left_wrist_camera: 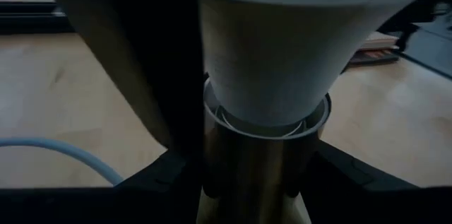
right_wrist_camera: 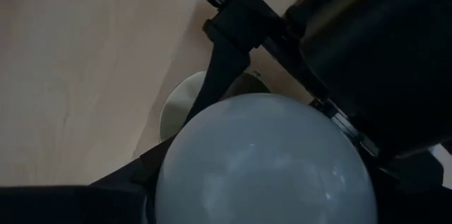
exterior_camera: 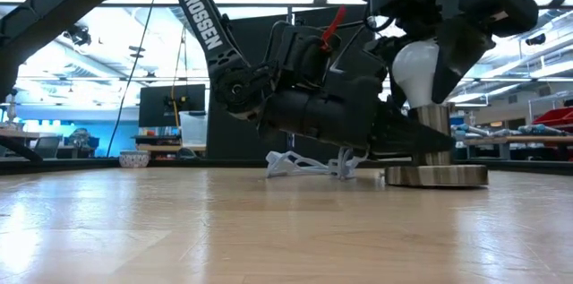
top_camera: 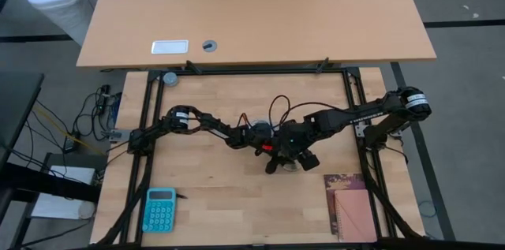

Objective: Screw lightbulb
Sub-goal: Insert the white lightbulb into the lamp socket

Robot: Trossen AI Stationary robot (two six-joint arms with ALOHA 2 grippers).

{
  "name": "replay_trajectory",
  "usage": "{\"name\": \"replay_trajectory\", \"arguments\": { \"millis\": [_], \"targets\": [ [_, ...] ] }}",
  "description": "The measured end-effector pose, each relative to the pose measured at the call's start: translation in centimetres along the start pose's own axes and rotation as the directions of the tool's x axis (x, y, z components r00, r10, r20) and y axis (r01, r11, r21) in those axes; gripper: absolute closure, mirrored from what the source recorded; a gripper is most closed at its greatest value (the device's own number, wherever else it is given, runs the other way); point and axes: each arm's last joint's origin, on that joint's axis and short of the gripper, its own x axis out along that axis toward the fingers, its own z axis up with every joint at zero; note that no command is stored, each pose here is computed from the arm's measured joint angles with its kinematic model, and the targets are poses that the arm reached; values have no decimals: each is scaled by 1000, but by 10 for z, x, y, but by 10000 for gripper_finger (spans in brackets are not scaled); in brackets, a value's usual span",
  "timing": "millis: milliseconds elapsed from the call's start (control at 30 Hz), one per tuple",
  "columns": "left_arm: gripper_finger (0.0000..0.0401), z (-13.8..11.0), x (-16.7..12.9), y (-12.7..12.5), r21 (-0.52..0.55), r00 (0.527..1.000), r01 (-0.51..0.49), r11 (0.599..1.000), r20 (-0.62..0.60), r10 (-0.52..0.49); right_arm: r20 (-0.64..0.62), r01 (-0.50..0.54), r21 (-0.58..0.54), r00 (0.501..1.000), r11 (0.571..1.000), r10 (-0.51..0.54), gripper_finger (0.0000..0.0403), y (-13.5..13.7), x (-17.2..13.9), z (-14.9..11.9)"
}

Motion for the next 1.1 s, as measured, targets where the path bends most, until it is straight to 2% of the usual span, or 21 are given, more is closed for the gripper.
{"name": "replay_trajectory", "arguments": {
  "millis": [633, 1100],
  "targets": [
    [203, -1, 1, 1, -38, 984, -178, 983, -22, 177, -56, 30, 100, 998, 995, -25, 148, -8, -1, -7],
    [203, -1, 4, -7, -60, 937, -350, 935, -31, 349, -99, 64, 172, 994, 983, -48, 146, -8, -2, -10]
  ]
}}
